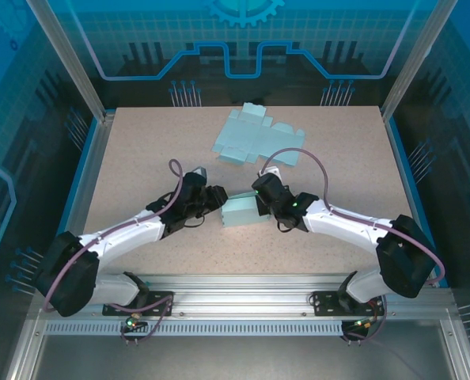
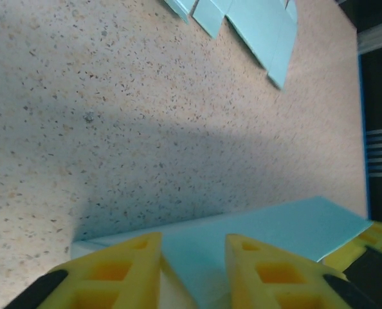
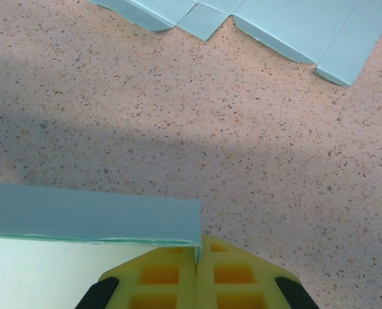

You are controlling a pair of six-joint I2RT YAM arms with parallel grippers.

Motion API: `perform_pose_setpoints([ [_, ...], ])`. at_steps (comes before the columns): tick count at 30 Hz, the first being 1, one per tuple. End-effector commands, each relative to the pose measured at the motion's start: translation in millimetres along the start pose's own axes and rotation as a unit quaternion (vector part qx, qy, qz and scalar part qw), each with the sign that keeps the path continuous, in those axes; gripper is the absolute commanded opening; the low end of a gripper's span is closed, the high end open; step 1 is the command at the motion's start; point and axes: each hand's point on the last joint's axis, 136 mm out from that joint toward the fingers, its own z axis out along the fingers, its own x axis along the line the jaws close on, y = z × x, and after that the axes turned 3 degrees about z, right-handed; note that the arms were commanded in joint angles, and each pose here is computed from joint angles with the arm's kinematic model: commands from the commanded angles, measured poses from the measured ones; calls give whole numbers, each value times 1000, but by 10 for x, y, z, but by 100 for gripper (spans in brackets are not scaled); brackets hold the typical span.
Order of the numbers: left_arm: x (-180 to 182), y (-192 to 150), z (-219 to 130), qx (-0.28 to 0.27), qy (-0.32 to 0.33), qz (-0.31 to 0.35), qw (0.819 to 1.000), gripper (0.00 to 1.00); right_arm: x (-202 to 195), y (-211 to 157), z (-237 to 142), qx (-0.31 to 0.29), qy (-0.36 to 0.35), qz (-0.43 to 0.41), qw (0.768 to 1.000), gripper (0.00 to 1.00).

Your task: Fold the paper box

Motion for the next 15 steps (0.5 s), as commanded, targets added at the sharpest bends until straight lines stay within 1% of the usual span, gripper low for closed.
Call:
perform_pose_setpoints([
  [1,440,-516,101,82,48,-29,995,23,-2,-646,112,99,-9,-59,993,0],
  [7,659,-670,74,92,67,-34,993,19,-33,-690,96,96,-17,-60,993,0],
  [12,759,-833,77,104,74,-27,991,21,-49,-743,106,88,-20,-53,995,0],
  [15,837,-970,83,120,91,-16,988,21,-69,-793,117,88,-26,-49,995,0],
])
